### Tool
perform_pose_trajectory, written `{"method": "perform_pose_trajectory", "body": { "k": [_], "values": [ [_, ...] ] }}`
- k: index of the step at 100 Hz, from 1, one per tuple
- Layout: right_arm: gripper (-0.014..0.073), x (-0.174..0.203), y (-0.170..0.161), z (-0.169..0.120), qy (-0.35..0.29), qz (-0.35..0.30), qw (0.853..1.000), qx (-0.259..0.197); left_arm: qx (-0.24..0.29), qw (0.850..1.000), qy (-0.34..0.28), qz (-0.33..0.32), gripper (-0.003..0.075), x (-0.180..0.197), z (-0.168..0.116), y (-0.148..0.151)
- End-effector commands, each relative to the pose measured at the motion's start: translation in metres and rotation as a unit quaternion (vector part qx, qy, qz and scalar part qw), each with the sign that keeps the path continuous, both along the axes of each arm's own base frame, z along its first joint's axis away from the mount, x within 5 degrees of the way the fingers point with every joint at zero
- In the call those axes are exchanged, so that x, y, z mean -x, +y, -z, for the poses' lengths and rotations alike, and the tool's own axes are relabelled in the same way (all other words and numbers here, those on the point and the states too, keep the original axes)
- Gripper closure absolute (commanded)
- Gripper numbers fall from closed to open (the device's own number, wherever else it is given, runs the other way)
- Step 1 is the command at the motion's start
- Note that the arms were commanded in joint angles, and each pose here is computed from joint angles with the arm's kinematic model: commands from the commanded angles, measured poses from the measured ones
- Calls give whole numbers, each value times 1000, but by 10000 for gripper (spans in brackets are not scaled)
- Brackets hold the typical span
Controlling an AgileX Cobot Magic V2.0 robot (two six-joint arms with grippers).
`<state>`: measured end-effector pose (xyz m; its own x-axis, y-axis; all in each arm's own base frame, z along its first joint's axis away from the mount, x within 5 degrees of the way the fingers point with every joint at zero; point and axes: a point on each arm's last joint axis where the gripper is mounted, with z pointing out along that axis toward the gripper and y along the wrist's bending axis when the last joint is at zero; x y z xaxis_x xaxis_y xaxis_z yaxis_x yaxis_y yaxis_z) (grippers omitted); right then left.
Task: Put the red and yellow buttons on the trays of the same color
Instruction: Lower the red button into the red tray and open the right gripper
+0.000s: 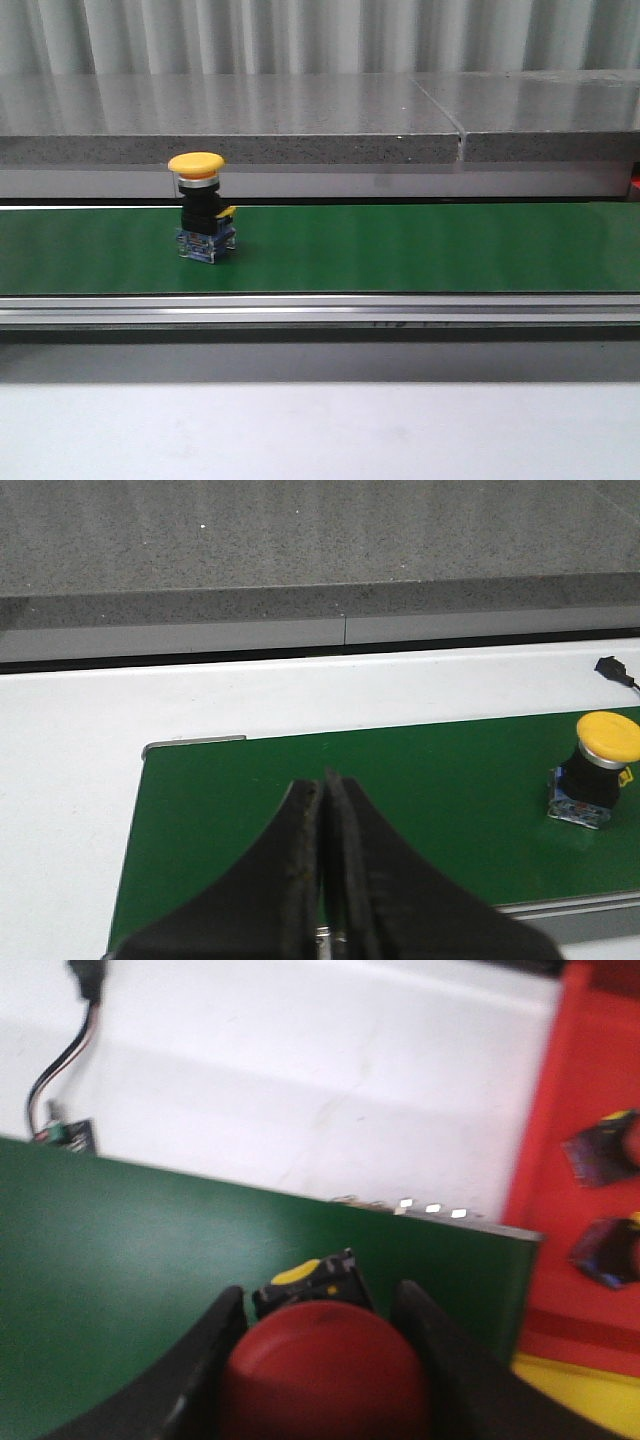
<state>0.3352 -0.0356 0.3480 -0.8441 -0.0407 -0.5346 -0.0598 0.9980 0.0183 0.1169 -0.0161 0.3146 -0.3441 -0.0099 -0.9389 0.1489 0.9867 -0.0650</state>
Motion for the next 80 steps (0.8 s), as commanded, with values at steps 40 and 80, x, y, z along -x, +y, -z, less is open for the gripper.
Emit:
{"method": "perform_pose_trajectory", "body": {
  "k": [40,80],
  "values": [
    [474,-15,-142,-40,-113,186,976,20,12,999,-50,-8,740,-2,-16,1],
    [474,-71,-188,5,-97,205,974,-19,12,999,-50,-8,740,-2,-16,1]
  ]
}}
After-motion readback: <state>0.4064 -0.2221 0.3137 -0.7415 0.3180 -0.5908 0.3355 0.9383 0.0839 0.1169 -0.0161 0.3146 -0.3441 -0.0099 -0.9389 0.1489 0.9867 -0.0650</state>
